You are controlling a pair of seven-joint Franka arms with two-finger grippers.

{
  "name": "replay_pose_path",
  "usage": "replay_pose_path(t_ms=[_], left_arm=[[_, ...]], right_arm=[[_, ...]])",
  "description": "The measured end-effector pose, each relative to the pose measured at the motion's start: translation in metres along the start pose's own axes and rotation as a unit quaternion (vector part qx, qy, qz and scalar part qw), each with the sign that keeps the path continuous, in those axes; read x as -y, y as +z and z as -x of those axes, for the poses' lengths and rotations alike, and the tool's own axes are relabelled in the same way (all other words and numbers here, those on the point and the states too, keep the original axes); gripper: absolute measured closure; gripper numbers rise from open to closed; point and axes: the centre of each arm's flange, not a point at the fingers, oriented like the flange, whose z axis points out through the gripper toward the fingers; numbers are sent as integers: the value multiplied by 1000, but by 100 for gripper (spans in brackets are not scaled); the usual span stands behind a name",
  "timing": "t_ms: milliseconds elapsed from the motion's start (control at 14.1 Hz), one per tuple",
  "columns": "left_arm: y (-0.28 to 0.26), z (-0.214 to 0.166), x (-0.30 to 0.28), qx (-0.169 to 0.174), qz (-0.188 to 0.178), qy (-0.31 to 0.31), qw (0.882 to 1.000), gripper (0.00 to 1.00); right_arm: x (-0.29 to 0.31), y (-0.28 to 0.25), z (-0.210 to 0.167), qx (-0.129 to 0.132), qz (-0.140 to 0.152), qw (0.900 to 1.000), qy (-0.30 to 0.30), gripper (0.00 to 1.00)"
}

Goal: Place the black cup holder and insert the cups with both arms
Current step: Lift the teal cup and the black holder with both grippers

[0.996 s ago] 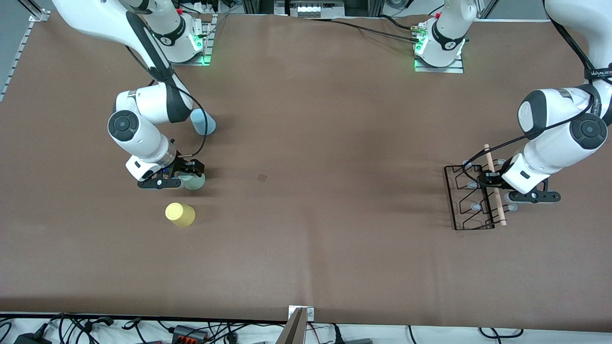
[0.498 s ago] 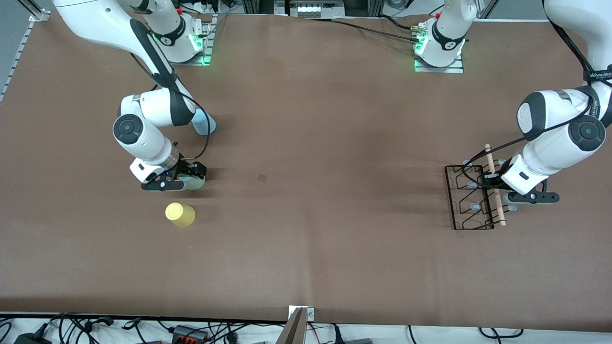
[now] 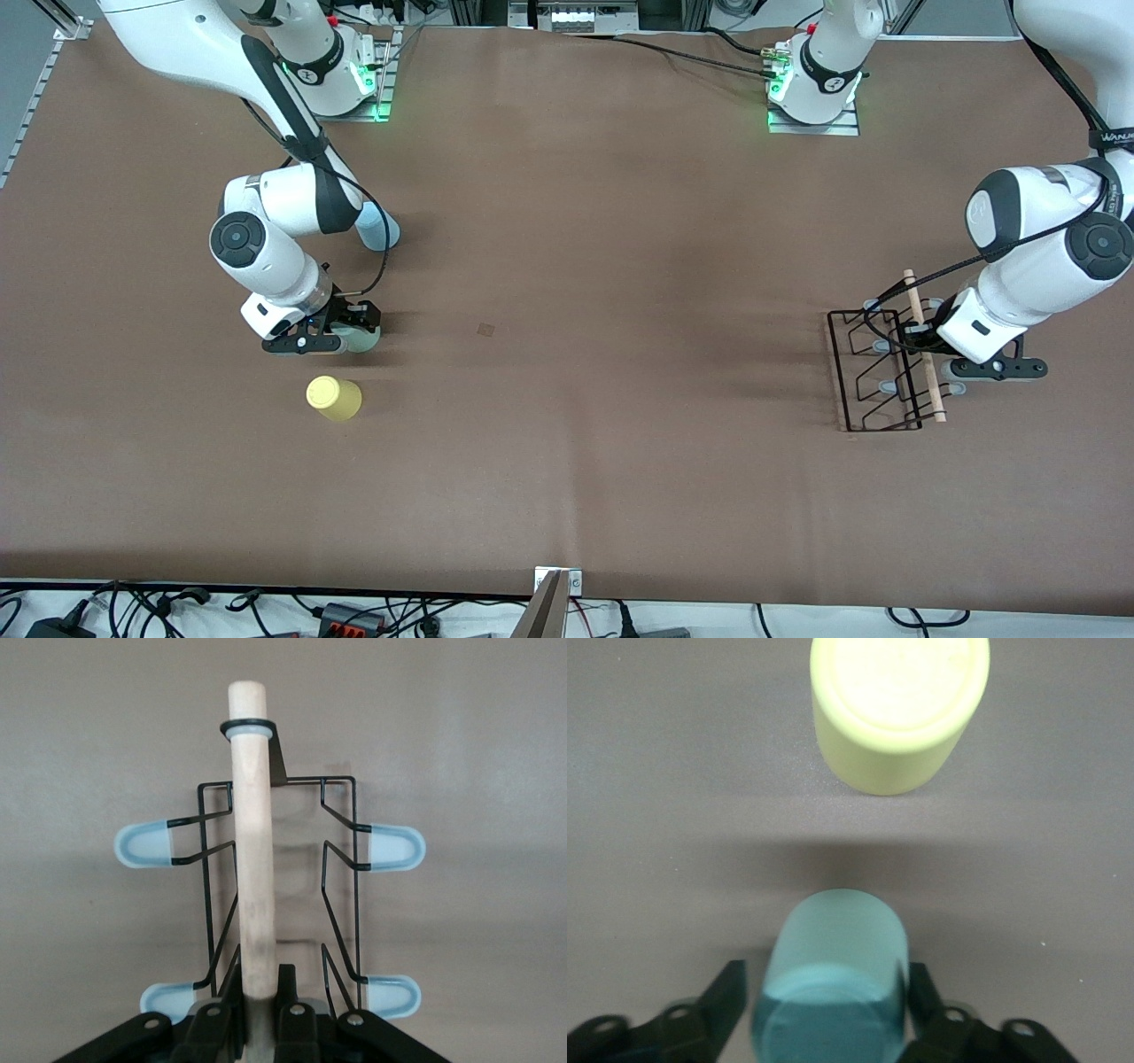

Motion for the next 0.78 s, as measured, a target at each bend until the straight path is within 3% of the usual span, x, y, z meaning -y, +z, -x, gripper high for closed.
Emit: replay_pose_path(t_ms=[71,427,783], left_arm=[[-5,-3,-1,-4,0,1,1000,84],[-46,-19,-19,16,4,16,1000,84],[-85,-29,-68,21,15,50,998,84]], right_arm=[[0,-2,0,-2,0,1000,0,33],[-3,-21,-7,-13,0,1000,-22,33],[-19,-118,-6,10,10,998,-63,33]])
